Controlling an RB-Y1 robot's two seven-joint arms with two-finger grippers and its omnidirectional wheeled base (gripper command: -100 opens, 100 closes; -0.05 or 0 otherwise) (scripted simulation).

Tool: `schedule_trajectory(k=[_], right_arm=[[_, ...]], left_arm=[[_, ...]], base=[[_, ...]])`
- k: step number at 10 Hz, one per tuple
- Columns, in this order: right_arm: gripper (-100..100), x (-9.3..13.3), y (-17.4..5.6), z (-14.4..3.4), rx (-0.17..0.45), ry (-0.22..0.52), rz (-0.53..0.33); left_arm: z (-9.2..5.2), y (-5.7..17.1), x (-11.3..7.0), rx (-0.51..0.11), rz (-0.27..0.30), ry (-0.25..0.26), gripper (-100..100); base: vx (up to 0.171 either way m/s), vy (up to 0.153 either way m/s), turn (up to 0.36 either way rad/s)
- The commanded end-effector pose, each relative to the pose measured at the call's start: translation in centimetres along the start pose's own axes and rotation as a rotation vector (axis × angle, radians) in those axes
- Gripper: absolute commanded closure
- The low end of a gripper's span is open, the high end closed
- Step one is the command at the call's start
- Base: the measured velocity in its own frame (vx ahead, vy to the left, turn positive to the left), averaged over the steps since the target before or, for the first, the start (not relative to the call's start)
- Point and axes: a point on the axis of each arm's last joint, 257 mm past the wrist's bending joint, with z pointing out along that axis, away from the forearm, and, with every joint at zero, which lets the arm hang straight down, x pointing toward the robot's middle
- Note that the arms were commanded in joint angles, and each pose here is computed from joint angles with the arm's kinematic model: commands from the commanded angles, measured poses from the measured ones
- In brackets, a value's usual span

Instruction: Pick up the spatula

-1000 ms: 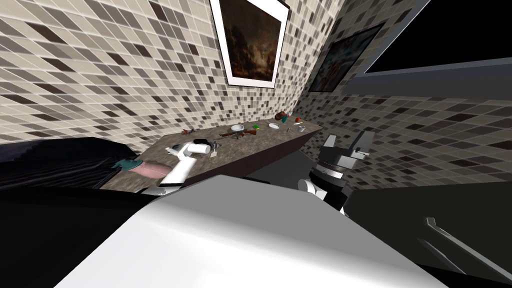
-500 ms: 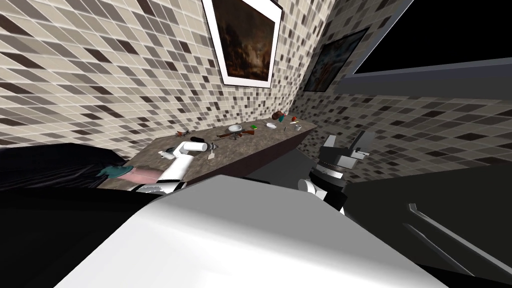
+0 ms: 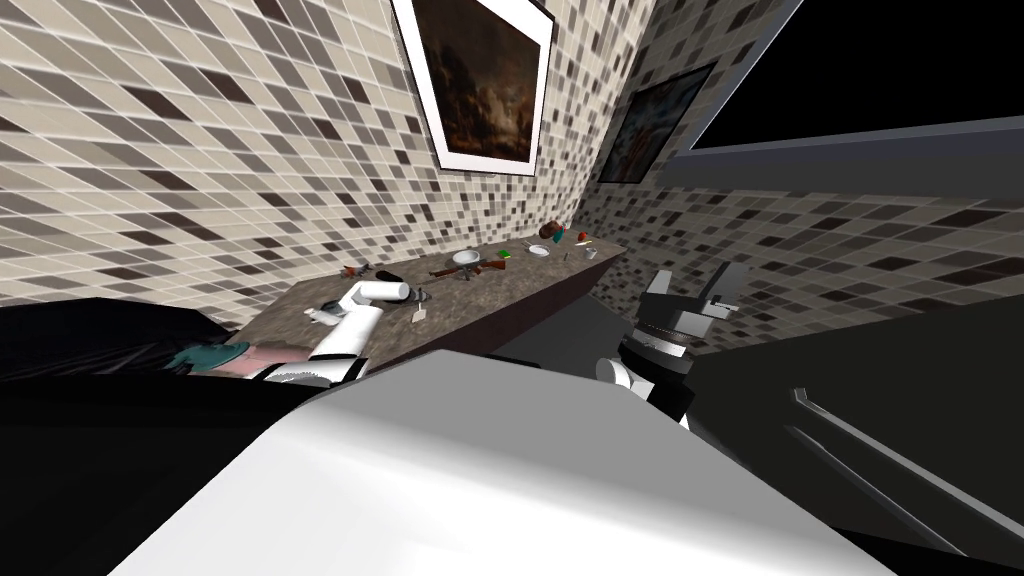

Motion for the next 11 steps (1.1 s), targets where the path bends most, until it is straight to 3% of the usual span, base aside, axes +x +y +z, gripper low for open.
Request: schedule_trajectory(k=[1, 2, 6, 11], right_arm=[[0, 0.0, 0.0, 0.0, 0.0, 0.0, 0.0], [0, 0.0, 0.0, 0.0, 0.0, 0.0, 0.0], [0, 0.0, 0.0, 0.0, 0.0, 0.0, 0.0], [0, 0.0, 0.0, 0.0, 0.0, 0.0, 0.0]], left_arm=[[0.1, -1.2, -0.7, 0.013, -0.059, -0.057, -100], [0.1, -1.2, -1.0, 0.015, -0.059, -0.068, -100], [-0.2, -3.4, -3.1, 0.044, -0.182, -0.19, -100], [-0.7, -4.7, -5.0, 0.066, -0.268, -0.29, -100]], base=[[-0.005, 0.019, -0.091], [-0.004, 0.018, -0.06], [-0.004, 0.017, -0.088], [-0.001, 0.015, -0.062]])
